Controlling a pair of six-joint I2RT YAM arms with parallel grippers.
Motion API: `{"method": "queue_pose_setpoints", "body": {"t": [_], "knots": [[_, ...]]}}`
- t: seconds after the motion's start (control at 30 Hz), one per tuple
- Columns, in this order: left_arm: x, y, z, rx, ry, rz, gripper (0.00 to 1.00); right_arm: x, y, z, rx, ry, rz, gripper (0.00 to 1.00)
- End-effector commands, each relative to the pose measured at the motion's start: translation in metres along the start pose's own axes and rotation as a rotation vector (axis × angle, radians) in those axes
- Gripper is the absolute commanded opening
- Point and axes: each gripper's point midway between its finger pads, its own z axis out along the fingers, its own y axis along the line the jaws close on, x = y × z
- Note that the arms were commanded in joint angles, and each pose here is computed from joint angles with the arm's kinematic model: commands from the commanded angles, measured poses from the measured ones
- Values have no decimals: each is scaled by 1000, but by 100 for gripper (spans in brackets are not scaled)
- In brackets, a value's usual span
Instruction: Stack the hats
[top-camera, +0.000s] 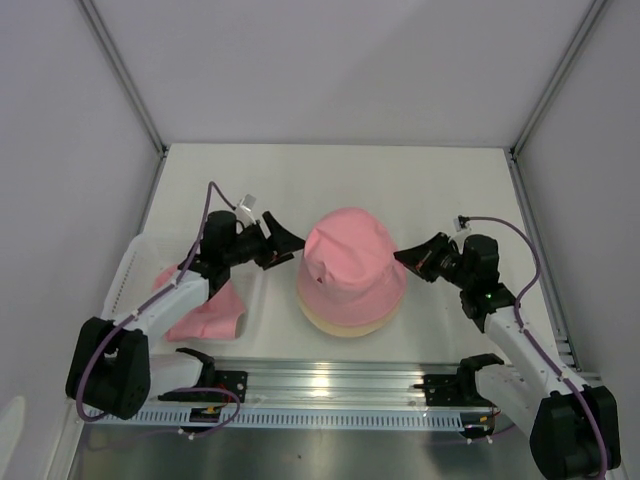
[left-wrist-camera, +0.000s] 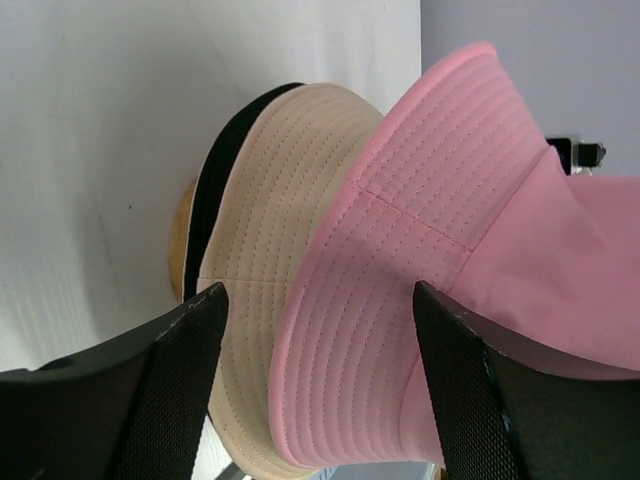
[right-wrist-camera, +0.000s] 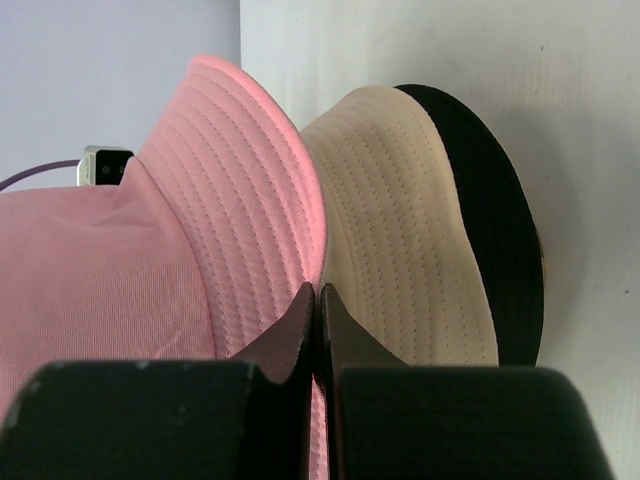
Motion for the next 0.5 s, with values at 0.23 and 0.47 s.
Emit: {"method": "queue_pose_setpoints", "body": {"t": [0.23,0.47], "knots": [[4,-35,4,253,54,100,77,2,-11,8,11,-2,-38,0],[10,-44,2,334,73,106,72,4,-16,11,24,3,-41,0]]}}
